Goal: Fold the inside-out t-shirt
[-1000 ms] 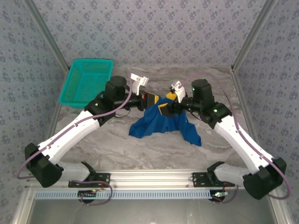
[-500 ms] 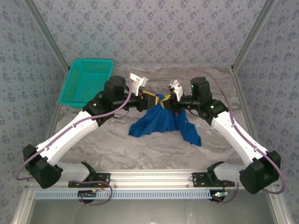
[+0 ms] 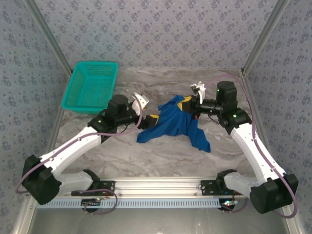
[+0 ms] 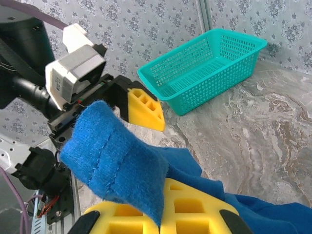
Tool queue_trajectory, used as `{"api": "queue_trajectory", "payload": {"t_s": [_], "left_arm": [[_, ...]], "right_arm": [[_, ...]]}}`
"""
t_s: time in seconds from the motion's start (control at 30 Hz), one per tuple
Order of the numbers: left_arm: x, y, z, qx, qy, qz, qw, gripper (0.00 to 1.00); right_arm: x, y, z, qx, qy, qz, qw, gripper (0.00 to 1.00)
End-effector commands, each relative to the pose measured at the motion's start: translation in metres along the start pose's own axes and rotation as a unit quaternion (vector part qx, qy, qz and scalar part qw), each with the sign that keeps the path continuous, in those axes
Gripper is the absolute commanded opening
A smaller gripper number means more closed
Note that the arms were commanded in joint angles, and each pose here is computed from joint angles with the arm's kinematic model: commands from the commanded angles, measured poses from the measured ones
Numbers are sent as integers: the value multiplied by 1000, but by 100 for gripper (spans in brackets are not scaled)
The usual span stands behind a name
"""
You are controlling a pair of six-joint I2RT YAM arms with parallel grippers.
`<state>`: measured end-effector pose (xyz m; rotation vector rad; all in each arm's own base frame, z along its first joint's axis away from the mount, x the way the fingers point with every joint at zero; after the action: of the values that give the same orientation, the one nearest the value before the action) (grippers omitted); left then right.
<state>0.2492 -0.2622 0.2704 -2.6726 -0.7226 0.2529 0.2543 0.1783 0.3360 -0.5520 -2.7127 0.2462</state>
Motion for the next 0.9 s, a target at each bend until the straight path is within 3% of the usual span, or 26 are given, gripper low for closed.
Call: {"api": "queue_trajectory", "payload": {"t_s": [0.0, 0.2, 0.33, 0.73, 0.87], "left_arm": [[-14, -1, -43, -68, 86, 60, 992, 78], [-24, 11, -60, -85, 86, 116, 986, 81], [-25, 17, -69, -79, 81, 128, 985, 75], [-26, 26, -71, -53, 68, 157, 984, 22], [-26, 5, -80, -46, 56, 152, 986, 0]], "right_arm": [[12, -7, -11, -5, -1, -21, 1000, 0], [11, -7, -8, 1, 0, -21, 1000, 0], [13, -7, -5, 4, -2, -23, 1000, 0], [15, -9, -2, 9, -8, -16, 1000, 0], [-8, -11, -6, 31, -11, 115, 993, 0]]}}
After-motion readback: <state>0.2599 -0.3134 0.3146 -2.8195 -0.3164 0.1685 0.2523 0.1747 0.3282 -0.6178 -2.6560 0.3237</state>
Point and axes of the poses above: each hand's point on the last joint's axis, 136 mm out from that joint toward the fingers, its own y axis out along the fingers, its own x axis along the line the jaws close on, z = x × y, the point moved 4 cm from there along -y, back along the fingers, and after that the axes turned 1 degree about y, right-handed, at the moved point
